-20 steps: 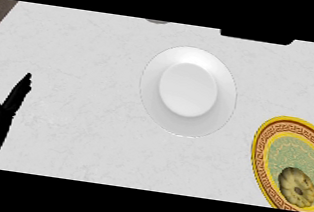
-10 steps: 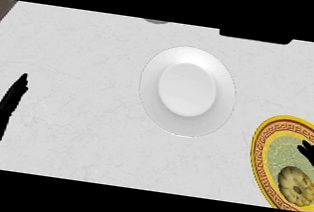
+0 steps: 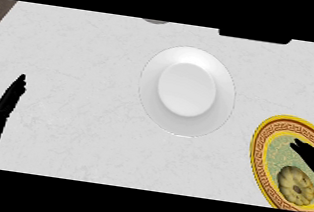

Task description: Pick the squash from the plate and place it in the plate

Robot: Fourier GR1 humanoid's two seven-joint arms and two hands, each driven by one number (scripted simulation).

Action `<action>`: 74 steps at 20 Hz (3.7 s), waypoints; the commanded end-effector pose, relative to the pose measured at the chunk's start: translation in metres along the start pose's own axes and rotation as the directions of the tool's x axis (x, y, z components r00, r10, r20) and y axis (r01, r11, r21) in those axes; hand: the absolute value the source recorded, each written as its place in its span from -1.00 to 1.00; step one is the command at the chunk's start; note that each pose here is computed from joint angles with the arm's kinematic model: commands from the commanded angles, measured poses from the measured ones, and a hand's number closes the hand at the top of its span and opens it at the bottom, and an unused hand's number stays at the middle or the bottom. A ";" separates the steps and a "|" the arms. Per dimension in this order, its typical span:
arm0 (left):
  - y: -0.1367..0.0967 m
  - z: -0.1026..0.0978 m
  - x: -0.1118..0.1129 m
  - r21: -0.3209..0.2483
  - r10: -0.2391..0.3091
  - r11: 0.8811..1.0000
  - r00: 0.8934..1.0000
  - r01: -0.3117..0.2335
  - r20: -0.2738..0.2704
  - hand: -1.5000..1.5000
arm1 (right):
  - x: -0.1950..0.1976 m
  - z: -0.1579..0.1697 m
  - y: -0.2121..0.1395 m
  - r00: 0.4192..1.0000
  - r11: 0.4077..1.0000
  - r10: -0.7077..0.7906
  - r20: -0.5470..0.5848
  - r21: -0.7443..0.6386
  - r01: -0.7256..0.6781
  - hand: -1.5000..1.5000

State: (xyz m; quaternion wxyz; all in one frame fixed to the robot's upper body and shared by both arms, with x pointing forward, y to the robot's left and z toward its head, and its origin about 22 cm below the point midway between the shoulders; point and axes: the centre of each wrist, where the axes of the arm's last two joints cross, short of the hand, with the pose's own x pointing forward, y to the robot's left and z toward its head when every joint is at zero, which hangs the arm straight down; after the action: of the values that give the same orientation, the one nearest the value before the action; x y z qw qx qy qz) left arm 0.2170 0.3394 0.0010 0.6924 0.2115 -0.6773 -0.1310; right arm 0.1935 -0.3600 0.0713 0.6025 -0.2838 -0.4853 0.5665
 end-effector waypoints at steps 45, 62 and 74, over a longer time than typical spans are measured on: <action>0.017 -0.002 -0.004 0.013 -0.011 1.000 1.000 0.011 -0.001 0.00 | -0.044 -0.096 -0.128 0.996 0.733 -0.053 0.077 -0.674 0.091 1.00; -0.010 -0.004 0.008 -0.012 0.012 1.000 1.000 -0.012 -0.003 0.00 | 0.147 -0.114 -0.139 0.920 0.784 -0.162 0.358 -0.519 0.340 1.00; -0.002 -0.007 -0.008 -0.016 0.009 1.000 1.000 -0.009 0.016 0.00 | 0.220 -0.210 -0.103 0.944 0.898 -0.180 0.277 -0.345 0.273 1.00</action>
State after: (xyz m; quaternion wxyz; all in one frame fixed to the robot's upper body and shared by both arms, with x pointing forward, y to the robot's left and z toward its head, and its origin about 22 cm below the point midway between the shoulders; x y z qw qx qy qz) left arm 0.2160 0.3333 -0.0077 0.6904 0.2074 -0.6796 -0.1358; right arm 0.3829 -0.1572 0.1566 0.5282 -0.2688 -0.7019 0.3951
